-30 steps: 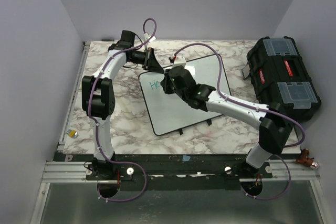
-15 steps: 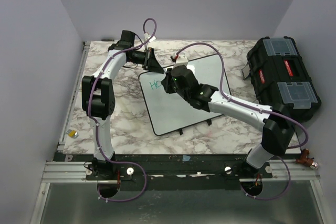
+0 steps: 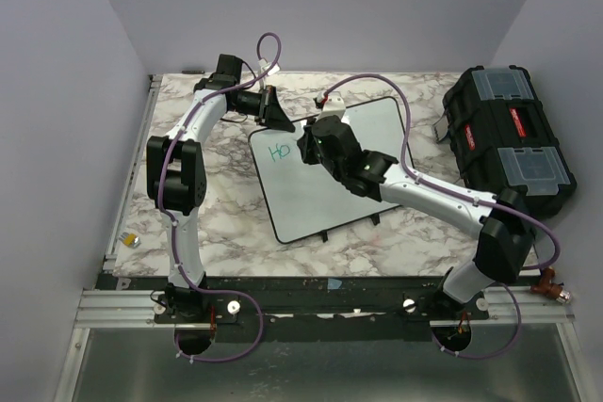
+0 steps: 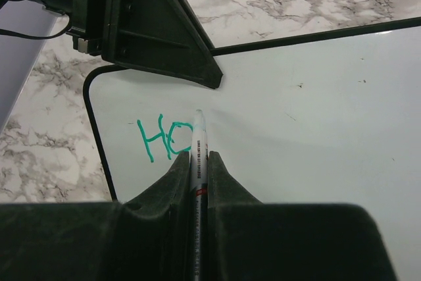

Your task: Write a sentence on the whiteboard

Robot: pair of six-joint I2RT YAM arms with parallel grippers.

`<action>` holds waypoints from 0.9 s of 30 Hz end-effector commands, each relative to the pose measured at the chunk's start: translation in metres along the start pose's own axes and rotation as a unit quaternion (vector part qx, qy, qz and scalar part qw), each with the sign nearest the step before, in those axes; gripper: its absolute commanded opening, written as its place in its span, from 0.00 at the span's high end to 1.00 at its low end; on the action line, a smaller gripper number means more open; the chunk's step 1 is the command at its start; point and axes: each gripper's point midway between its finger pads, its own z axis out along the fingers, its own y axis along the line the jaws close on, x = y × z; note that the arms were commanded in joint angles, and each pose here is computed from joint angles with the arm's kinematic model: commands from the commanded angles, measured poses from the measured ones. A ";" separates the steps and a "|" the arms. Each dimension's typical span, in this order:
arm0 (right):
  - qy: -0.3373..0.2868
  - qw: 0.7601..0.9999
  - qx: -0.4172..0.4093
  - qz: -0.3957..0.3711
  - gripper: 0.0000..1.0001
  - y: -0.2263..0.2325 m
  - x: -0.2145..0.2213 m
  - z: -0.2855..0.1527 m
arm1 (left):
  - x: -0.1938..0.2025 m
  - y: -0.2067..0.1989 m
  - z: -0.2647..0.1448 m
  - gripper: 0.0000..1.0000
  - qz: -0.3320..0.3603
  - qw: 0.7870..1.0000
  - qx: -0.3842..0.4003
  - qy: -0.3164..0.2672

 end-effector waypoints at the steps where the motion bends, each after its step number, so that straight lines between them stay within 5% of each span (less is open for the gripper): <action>1: -0.002 1.000 0.024 -0.003 0.99 -0.008 0.002 0.007 | -0.014 -0.003 -0.004 1.00 0.076 0.996 -0.034 -0.014; 27: 0.014 0.999 0.042 -0.019 0.99 -0.010 0.017 0.025 | -0.016 -0.004 -0.004 1.00 0.077 0.996 -0.032 -0.016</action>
